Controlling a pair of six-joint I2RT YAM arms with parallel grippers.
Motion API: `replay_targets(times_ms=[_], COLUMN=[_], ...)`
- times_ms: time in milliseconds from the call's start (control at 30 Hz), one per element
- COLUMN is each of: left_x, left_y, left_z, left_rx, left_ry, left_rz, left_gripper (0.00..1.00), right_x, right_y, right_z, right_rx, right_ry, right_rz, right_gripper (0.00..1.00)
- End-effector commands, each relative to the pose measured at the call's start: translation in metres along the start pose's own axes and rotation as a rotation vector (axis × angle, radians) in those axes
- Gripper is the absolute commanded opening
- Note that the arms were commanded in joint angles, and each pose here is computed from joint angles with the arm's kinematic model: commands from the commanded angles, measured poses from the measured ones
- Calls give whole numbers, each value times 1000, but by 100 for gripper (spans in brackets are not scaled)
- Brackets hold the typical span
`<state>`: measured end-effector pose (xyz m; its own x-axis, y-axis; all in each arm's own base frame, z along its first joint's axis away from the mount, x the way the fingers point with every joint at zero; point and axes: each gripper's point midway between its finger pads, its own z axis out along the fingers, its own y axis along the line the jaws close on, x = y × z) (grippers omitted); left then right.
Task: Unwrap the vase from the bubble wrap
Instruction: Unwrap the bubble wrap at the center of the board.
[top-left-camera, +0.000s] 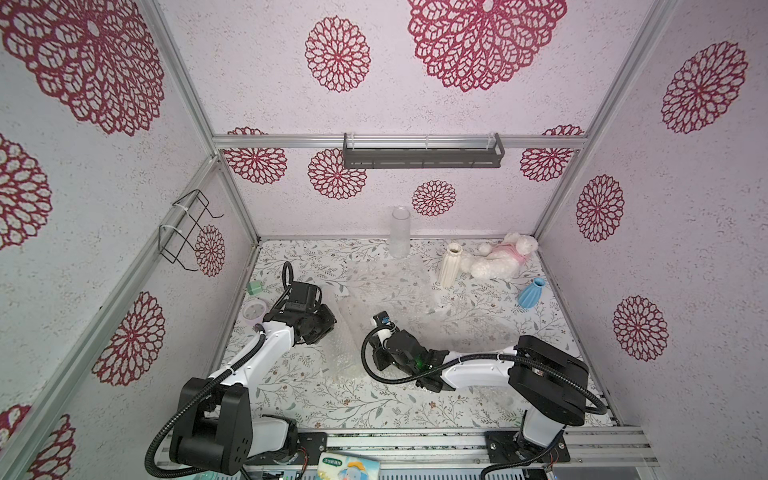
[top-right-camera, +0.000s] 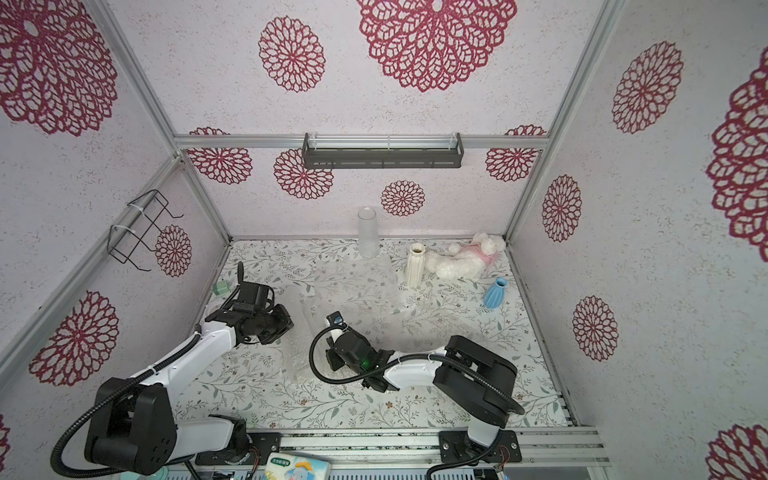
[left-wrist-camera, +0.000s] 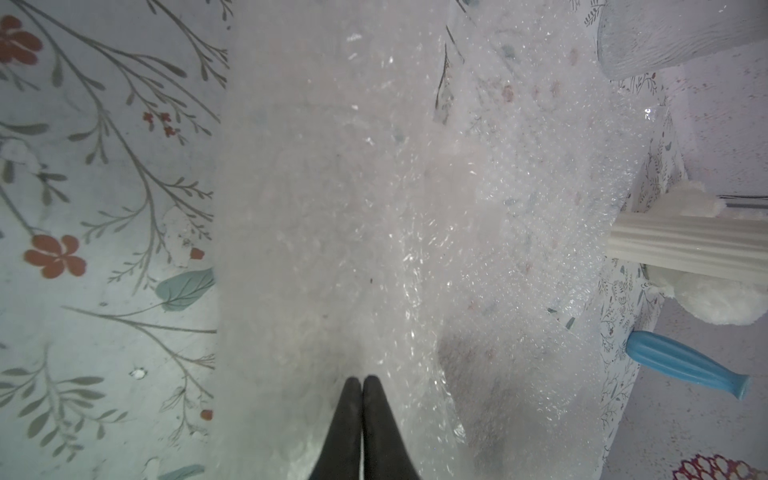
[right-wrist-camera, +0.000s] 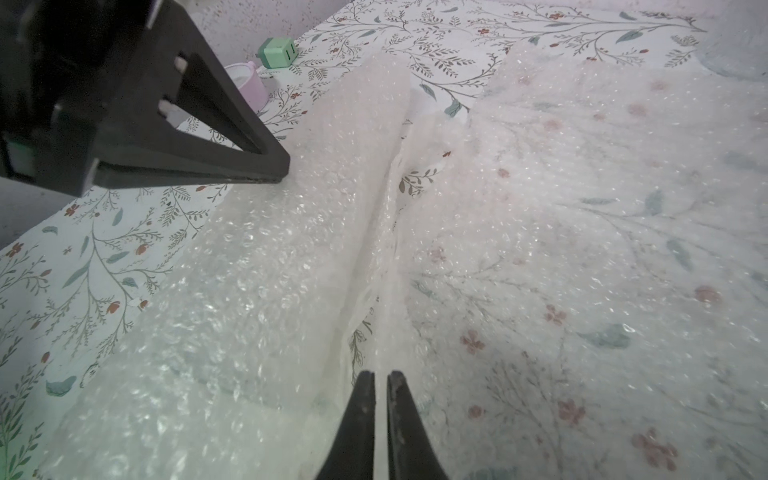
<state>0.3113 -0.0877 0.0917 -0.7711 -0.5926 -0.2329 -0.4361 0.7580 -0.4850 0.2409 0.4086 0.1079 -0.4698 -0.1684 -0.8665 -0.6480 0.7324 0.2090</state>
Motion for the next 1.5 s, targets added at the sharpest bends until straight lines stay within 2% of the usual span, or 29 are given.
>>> replay_targets(times_ms=[0, 367, 700, 1000, 1333, 1467], left_x=[11, 18, 21, 19, 4, -10], left_y=[19, 46, 58, 65, 58, 42], left_z=[4, 1, -2, -7, -27, -43], left_rx=[-50, -121, -126, -112, -80, -53], left_ry=[39, 53, 39, 25, -26, -65], left_rz=[-12, -55, -119, -166, -163, -123], left_gripper=[8, 8, 9, 8, 9, 13], right_x=[-19, -40, -65, -48, -25, -18], right_y=[3, 4, 40, 80, 86, 89], right_z=[-2, -20, -34, -7, 13, 20], right_rx=[10, 4, -132, -240, -258, -270], right_ry=[-47, -113, -177, -87, -20, 2], right_rz=[-13, -16, -1, -57, -86, -101], right_gripper=[11, 11, 13, 13, 13, 13])
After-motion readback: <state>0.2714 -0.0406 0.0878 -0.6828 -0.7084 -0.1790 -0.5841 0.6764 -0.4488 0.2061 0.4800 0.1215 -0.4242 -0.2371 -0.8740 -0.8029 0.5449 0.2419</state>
